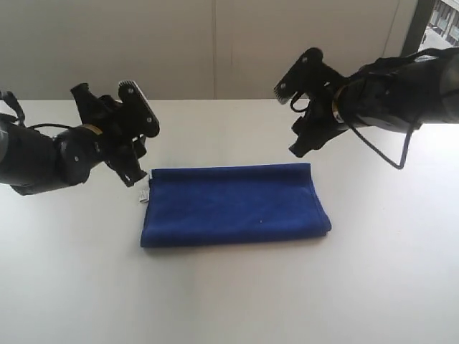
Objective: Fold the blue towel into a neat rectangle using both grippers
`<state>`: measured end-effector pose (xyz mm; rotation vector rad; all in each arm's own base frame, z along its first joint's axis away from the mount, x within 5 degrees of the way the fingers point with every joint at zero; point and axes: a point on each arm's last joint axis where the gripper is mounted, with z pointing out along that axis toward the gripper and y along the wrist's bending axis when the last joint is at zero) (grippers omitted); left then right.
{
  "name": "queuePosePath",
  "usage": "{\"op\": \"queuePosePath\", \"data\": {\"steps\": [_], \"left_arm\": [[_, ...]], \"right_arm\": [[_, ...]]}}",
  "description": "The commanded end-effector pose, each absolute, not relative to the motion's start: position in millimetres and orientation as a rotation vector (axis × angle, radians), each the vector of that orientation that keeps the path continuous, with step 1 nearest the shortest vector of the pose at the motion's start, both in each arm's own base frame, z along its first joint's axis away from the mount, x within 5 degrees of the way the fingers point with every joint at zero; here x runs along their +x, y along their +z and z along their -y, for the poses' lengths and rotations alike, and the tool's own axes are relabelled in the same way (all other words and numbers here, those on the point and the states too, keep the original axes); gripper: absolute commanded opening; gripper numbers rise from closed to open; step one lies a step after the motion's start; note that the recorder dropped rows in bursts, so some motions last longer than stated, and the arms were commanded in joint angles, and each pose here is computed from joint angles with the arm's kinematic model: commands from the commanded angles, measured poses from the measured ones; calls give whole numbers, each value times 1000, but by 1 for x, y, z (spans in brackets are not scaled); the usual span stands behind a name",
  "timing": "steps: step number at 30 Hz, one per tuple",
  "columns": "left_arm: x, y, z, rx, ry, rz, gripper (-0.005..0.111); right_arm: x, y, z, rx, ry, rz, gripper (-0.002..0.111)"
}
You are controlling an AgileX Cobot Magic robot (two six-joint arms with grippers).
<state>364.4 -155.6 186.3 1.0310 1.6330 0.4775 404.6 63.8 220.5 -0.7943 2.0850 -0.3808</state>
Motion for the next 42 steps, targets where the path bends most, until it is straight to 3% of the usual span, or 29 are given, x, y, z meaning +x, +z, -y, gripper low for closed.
{"op": "queuePosePath", "data": {"steps": [1,2,3,12,16,18,29,42], "left_arm": [[336,213,171,875,187,-1835,42],[324,216,180,914,46,-1895,20],[318,215,184,955,-8,-1921,5],[313,159,194,1003,-180,-2195,0],[312,141,195,1011,-196,-2260,0],[313,138,195,1013,-195,-2267,0],[314,129,195,1045,-172,-2272,0],[313,111,195,1069,-173,-2324,0]], "right_arm": [[395,247,-55,-474,-286,-2133,41],[392,247,-57,-463,-245,-2129,14],[390,246,-58,-458,-221,-2129,1],[393,198,-66,-615,-142,-2376,0],[408,191,-79,-853,170,-2488,0],[423,190,-78,-816,261,-2482,0],[463,151,-71,-728,190,-2475,0],[468,166,-65,-742,61,-2399,0]]}}
